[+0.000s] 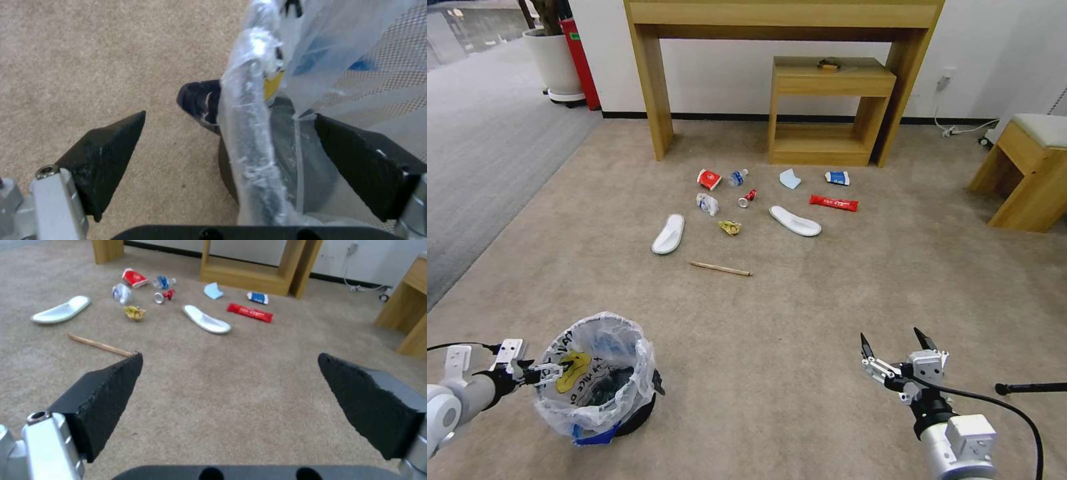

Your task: Pick up the trash bin and place the garbage on the floor into it.

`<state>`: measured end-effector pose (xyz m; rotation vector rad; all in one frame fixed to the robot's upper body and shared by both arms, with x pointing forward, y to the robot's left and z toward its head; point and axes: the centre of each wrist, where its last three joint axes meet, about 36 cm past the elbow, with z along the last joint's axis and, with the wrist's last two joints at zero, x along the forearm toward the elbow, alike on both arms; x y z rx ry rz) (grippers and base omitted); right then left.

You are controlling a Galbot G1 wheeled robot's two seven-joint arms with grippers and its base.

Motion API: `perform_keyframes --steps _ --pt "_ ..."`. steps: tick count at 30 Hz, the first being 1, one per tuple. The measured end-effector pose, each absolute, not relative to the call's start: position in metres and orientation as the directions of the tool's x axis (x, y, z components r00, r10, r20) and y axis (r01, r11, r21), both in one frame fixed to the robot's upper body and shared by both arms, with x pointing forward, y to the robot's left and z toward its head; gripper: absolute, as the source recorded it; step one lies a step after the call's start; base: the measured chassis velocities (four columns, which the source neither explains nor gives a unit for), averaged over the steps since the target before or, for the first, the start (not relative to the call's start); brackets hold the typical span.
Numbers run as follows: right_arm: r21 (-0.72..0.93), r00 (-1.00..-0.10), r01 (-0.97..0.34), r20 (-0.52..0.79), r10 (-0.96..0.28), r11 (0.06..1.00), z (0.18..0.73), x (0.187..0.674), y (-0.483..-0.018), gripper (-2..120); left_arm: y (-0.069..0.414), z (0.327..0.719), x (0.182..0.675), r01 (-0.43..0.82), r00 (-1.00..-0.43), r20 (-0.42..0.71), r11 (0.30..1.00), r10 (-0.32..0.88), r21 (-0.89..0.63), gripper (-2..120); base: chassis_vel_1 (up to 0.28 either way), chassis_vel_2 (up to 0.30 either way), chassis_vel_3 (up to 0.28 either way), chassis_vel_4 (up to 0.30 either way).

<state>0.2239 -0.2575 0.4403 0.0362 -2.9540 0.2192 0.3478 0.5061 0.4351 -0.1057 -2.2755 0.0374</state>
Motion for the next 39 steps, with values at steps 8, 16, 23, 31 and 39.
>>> perform_keyframes --steps 8,16,23,31,39 --pt "-0.146 -0.984 -0.025 0.180 0.002 0.989 0.440 0.222 -0.258 100 0.511 0.428 0.353 0.065 -0.636 0.766 0.996 0.094 -0.069 86 0.000 0.000 0.000 0.000" --pt "-0.145 -0.985 -0.015 0.173 0.010 0.989 0.444 0.222 -0.257 100 0.513 0.426 0.356 0.090 -0.629 0.766 0.991 0.130 -0.094 58 0.000 0.000 0.000 0.000" --pt "-0.144 -0.985 -0.008 0.174 0.017 0.990 0.444 0.221 -0.256 100 0.510 0.427 0.354 0.112 -0.623 0.767 0.988 0.152 -0.105 35 0.000 0.000 0.000 0.000" --pt "-0.142 -0.983 0.011 0.177 0.037 0.990 0.444 0.223 -0.254 100 0.502 0.435 0.350 0.137 -0.628 0.751 0.979 0.204 -0.151 2 0.000 0.000 0.000 0.000" --pt "-0.137 -0.984 0.029 0.169 0.052 0.990 0.449 0.228 -0.257 100 0.482 0.452 0.345 0.123 -0.681 0.699 0.976 0.216 -0.181 0 0.000 0.000 0.000 0.000"
